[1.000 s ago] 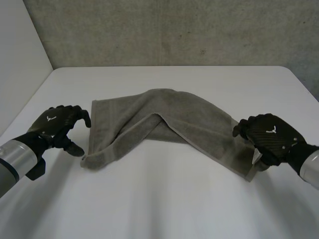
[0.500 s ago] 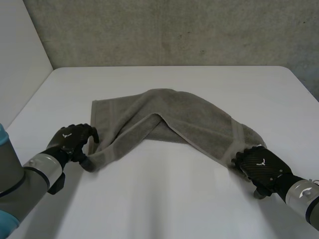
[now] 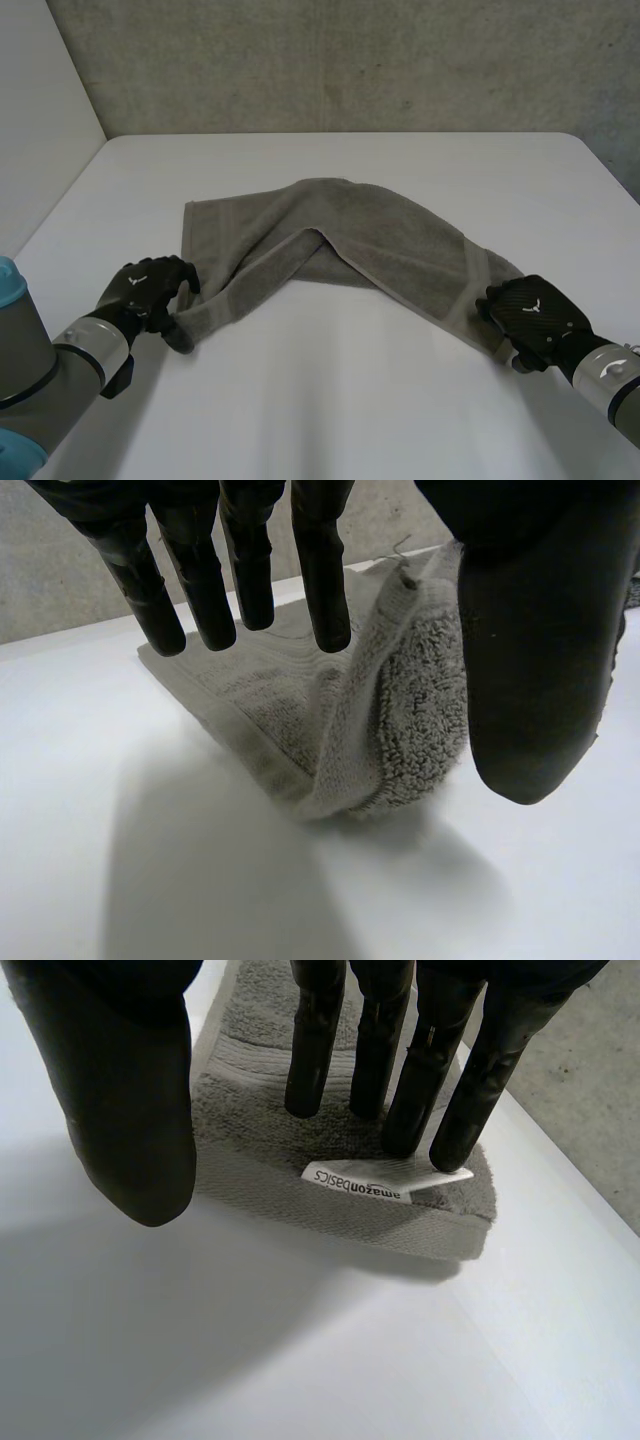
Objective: Fold the towel.
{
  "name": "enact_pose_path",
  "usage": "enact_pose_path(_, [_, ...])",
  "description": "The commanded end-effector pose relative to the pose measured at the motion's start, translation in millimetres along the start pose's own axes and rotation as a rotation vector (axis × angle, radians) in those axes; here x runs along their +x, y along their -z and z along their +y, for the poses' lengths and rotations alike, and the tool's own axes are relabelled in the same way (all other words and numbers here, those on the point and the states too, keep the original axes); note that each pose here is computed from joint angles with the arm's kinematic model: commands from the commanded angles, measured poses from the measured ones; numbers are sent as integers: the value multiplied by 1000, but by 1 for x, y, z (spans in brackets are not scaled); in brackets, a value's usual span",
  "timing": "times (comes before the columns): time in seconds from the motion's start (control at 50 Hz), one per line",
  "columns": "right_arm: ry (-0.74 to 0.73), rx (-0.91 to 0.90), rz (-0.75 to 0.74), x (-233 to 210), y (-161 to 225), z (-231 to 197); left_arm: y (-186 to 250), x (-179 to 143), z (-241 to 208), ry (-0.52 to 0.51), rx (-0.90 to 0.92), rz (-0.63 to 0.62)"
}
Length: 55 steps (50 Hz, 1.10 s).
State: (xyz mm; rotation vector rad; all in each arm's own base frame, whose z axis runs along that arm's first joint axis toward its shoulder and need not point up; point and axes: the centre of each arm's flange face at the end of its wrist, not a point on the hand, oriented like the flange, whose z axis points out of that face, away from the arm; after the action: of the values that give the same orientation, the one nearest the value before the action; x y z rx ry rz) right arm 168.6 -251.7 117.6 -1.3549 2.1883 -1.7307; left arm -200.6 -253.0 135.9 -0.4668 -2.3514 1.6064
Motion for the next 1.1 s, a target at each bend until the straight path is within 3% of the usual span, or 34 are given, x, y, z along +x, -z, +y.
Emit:
enact_pose_path(0.02, [1, 0, -13, -4, -4, -1, 1, 2, 1, -1, -2, 6])
enact_pose_path(1.1, [44, 44, 15, -11, -26, -12, 0, 2, 2, -3, -5, 7])
